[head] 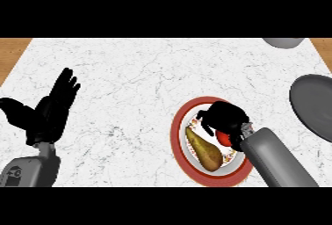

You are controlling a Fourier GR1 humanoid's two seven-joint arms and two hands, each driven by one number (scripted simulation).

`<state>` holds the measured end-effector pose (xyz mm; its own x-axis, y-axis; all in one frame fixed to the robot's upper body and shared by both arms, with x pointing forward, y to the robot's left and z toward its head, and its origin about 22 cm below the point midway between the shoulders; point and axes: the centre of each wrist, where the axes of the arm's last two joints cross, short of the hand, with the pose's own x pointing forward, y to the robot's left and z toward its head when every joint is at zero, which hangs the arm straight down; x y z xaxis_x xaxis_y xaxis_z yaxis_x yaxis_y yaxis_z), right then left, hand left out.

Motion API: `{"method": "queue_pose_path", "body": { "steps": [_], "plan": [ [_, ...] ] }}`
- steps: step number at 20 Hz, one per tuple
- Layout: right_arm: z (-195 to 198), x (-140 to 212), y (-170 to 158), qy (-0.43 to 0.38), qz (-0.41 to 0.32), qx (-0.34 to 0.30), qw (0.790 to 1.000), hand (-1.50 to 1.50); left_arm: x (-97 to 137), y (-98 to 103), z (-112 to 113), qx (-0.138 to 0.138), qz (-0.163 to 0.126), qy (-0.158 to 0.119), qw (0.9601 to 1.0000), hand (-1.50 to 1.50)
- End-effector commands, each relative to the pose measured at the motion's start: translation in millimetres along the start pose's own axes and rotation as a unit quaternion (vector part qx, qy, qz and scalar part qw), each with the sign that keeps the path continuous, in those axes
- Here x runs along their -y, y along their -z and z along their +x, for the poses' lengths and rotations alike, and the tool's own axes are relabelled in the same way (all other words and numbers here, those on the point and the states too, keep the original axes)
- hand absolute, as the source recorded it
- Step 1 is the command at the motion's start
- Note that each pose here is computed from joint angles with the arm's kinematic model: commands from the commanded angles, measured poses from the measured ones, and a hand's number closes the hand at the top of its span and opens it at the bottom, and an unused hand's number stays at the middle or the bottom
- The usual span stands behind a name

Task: Pick the tomato from the plate and place it in the pan

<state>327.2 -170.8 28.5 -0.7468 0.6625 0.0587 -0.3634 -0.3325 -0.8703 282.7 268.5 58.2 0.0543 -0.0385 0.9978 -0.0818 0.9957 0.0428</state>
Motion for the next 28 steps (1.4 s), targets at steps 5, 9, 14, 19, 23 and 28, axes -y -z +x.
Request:
{"method": "queue_pose_path", "body": {
  "steps": [5,9,14,19,23,28],
  "plan": [
    [-3,7,4,0.039,-0.029,0.019,0.999,1.50,-8,-10,-1,-0.002,0.010,-0.005,0.9999,0.00],
    [-5,-44,-56,0.119,-0.039,-0.100,0.987,1.50,-16,-12,-11,-0.008,0.026,0.000,0.9996,0.00],
    [-9,-60,-142,0.132,-0.119,-0.172,0.969,1.50,-20,-18,-5,-0.015,0.043,-0.005,0.9990,0.00],
    [18,-10,-191,0.031,-0.271,-0.205,0.940,1.50,-31,-15,4,-0.005,0.046,-0.003,0.9989,0.00],
    [42,12,-238,0.009,-0.352,-0.216,0.911,1.50,-31,-18,-8,-0.006,0.034,0.004,0.9994,0.00],
    [70,29,-282,0.040,-0.363,-0.243,0.899,1.50,-11,-11,4,-0.007,0.019,-0.001,0.9998,0.00]
  ]
}}
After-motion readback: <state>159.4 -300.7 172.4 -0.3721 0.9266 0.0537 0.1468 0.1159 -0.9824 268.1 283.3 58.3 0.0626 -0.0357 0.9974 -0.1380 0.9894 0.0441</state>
